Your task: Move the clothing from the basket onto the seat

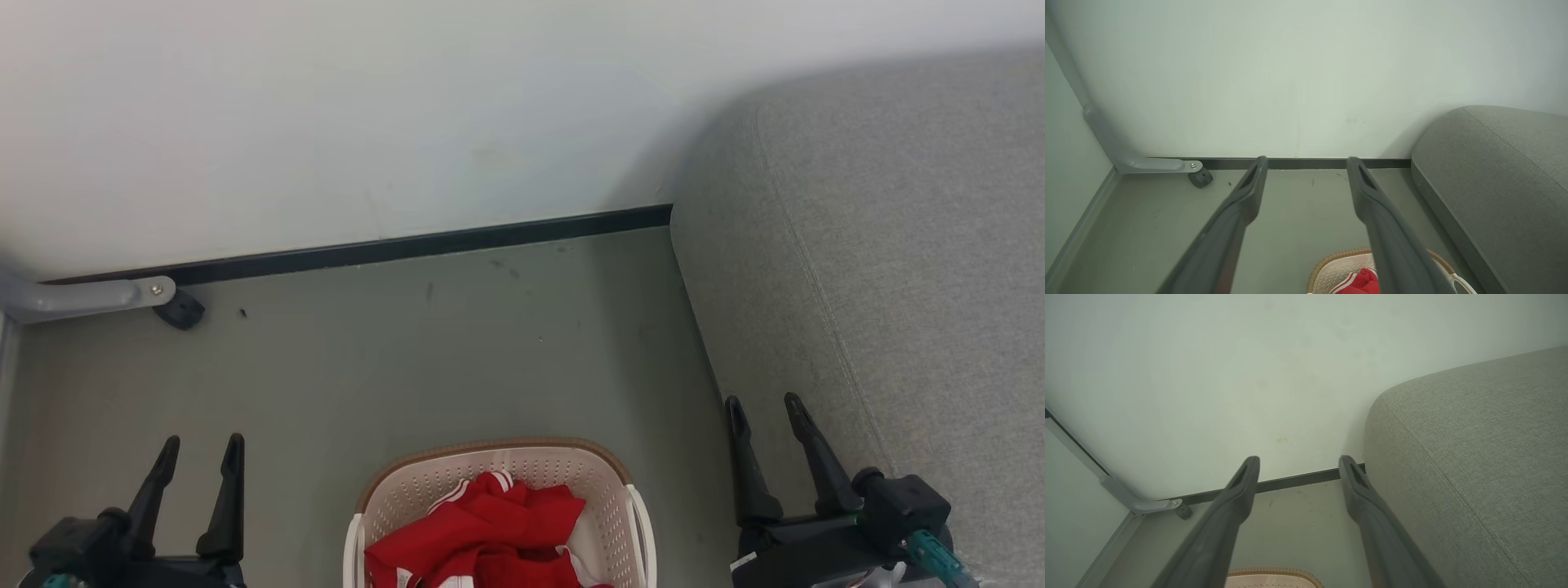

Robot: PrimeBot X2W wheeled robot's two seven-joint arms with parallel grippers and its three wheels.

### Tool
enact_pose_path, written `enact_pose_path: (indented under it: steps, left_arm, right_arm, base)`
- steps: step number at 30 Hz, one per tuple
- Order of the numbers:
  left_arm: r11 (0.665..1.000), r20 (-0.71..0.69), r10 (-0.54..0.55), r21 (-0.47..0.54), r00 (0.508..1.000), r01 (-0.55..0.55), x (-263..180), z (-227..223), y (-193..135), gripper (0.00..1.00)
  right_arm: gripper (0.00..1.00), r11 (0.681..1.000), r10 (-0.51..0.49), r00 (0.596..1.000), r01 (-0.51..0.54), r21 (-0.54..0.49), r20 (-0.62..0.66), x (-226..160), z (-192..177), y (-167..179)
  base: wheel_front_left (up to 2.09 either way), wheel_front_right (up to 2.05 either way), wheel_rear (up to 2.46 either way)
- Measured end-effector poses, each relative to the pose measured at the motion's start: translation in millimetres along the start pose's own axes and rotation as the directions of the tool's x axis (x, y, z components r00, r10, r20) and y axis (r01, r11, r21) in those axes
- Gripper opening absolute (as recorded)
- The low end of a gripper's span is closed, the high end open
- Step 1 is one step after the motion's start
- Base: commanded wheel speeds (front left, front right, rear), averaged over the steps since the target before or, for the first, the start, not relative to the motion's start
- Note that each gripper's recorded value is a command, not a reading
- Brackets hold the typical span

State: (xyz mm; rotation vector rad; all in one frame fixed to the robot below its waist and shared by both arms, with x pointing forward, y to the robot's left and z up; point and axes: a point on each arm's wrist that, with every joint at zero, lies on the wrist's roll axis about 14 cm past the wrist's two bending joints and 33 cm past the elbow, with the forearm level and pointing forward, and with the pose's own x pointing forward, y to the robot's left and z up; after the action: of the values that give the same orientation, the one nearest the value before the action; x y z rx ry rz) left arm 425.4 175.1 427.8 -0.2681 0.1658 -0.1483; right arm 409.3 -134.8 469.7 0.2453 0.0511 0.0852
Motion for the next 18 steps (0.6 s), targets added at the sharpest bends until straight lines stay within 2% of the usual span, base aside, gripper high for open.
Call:
enact_pose_path:
  steps: [6,13,18]
  left_arm:
    - [1.0,-0.053,-0.027,0.009,0.998,0.027,16.2,-17.6,-0.9,1.0]
    - [0.993,-0.129,-0.108,0.037,0.986,0.114,32.2,-42.0,-13.8,1.0]
    - [0.984,-0.209,-0.17,0.012,0.963,0.177,34.2,-70.6,-28.2,1.0]
  right_arm:
    - [1.0,1.0,-0.021,1.0,0.021,0.001,-0.019,7.6,-8.8,-6.1]
    - [1.0,0.999,-0.049,0.997,0.048,-0.009,-0.063,10.1,-26.1,-13.5]
    - [1.0,0.998,-0.057,0.995,0.056,-0.018,-0.078,15.3,-33.7,-15.7]
  base:
    - [0.0,0.0,0.0]
    - [0.0,0.0,0.0]
    - [0.0,0.0,0.0]
